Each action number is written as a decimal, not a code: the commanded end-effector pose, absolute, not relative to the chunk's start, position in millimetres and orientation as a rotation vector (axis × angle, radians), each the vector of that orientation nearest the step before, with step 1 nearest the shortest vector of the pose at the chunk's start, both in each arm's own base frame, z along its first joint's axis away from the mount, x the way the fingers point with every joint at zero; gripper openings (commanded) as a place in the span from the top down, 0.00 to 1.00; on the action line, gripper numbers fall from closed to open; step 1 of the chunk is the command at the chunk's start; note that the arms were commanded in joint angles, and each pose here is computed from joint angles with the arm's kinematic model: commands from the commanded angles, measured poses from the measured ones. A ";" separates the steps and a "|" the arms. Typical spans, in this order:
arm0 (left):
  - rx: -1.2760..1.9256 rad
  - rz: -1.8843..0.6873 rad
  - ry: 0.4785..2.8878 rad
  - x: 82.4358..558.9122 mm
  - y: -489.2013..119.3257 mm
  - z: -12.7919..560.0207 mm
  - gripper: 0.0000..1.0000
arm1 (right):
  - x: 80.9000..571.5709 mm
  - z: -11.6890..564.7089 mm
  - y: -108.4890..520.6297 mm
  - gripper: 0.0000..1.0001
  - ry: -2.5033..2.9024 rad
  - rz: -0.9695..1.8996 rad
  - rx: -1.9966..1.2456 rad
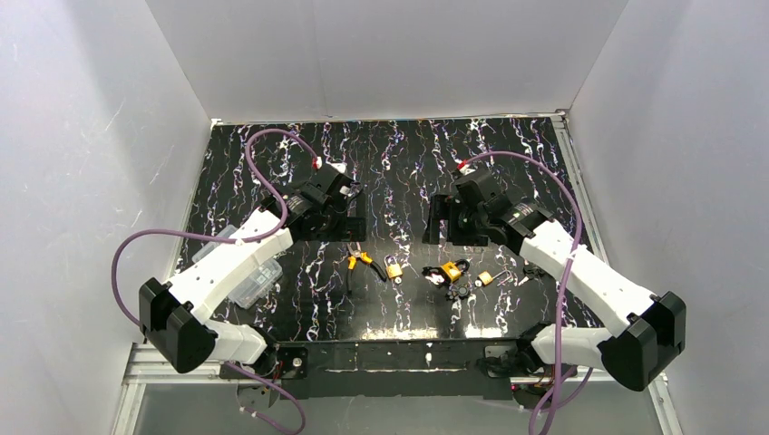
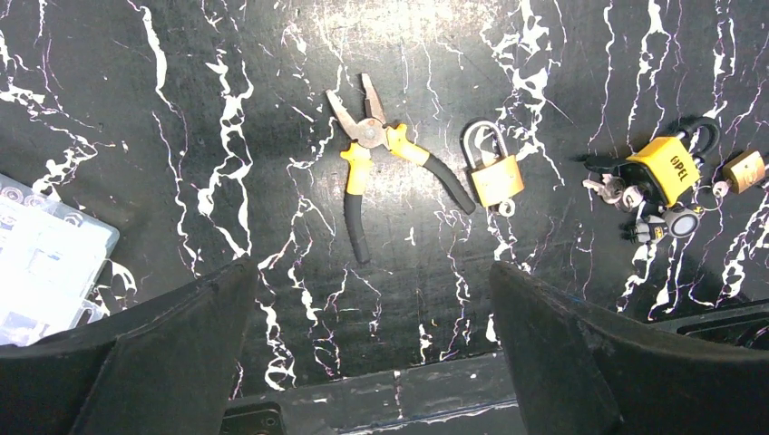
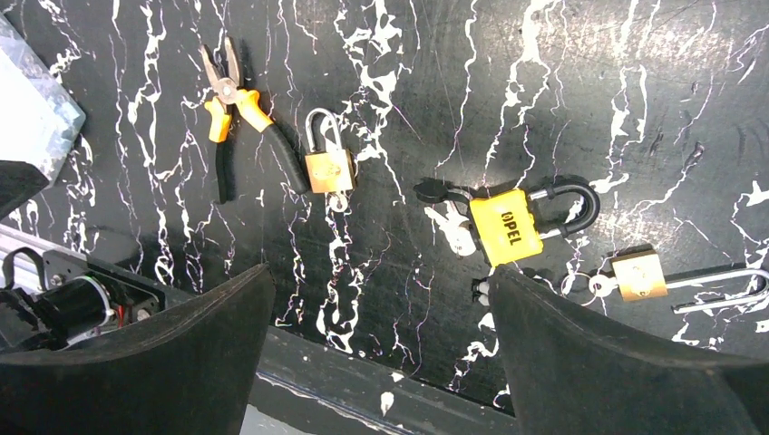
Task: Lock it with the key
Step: Pick up the lock from the center of the board.
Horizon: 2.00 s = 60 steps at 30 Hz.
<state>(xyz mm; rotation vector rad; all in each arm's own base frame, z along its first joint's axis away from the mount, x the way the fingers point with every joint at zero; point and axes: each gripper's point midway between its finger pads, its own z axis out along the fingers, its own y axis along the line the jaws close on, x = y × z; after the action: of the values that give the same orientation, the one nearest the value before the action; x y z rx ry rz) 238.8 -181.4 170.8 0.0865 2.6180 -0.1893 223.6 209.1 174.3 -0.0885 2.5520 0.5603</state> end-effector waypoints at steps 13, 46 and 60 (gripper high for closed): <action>0.099 -0.088 2.616 231.7 -160.7 186.1 0.01 | 233.4 157.1 242.4 0.11 2.586 0.435 -0.216; 0.056 -0.111 2.604 213.2 -146.3 205.5 0.00 | 218.8 45.5 324.0 0.35 2.704 0.271 -0.591; 0.043 -0.106 2.614 216.0 -148.6 202.7 0.01 | 214.7 21.9 310.8 0.44 2.706 0.111 -0.570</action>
<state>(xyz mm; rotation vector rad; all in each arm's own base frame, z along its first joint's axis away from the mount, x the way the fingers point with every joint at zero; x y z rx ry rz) 216.6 -153.8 198.0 0.0661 2.6219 -0.1232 205.0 314.2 24.0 -0.6119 2.7424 0.1637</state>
